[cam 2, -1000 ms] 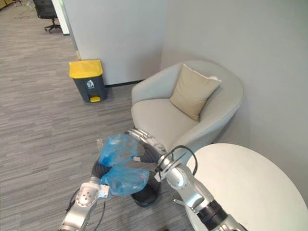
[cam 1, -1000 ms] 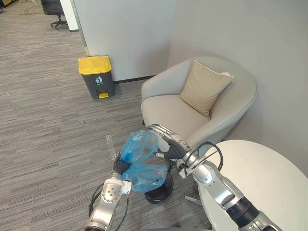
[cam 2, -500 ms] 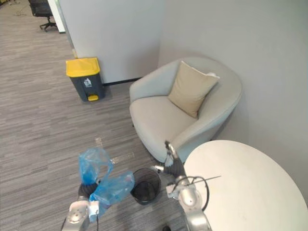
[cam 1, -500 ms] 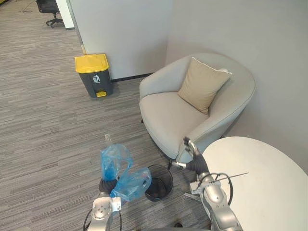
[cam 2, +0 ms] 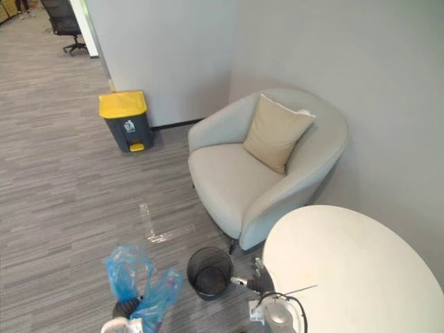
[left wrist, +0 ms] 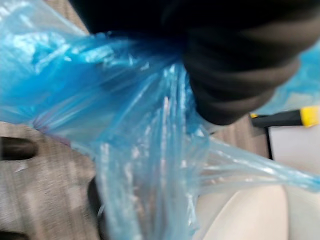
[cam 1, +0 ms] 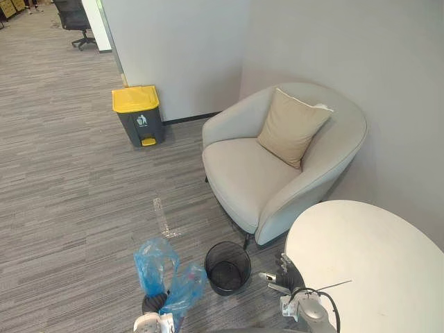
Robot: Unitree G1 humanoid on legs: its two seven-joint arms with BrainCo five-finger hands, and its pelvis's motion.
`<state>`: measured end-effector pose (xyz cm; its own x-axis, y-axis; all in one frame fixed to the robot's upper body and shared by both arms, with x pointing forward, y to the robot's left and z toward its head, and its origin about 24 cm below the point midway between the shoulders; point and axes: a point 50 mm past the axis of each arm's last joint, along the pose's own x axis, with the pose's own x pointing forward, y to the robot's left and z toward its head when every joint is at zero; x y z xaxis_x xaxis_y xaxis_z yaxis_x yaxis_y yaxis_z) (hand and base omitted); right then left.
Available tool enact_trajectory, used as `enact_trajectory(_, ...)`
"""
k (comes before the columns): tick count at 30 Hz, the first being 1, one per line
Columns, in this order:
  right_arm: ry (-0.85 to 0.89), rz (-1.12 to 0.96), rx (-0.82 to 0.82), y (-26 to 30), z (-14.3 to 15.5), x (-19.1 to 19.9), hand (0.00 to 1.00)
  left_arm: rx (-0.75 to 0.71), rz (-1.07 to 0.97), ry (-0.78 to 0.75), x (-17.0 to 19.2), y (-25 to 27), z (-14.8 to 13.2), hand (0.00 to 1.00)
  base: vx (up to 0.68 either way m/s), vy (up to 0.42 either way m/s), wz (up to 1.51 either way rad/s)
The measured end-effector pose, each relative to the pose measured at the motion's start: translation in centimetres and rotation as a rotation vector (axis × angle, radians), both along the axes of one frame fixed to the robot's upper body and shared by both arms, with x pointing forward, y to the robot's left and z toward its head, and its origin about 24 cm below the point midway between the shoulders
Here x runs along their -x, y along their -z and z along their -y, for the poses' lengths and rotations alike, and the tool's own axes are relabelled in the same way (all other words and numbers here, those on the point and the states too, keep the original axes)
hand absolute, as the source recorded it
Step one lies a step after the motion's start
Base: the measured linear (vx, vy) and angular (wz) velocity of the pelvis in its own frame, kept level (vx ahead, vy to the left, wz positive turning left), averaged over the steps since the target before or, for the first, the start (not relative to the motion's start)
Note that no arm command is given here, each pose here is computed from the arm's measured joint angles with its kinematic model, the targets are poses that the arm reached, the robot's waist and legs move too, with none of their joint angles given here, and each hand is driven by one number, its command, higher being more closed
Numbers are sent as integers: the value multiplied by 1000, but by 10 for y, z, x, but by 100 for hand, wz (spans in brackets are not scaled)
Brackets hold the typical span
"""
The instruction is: Gather rubbish on tea table into small bin, then transfer packed bag to large trash can.
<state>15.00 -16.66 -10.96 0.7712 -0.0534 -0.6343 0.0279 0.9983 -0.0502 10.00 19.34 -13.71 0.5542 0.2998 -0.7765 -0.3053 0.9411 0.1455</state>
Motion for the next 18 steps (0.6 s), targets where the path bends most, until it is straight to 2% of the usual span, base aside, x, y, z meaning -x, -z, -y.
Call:
enact_trajectory(7, 41, -94, -6, 15, 0, 13, 0, 20, -71, -9, 11, 9, 3, 100, 2, -23, -12)
enact_trajectory(18, -5, -10, 13, 2, -16, -23, 0, 22, -24, -58, -8, 6, -2, 100, -129, -20, -36)
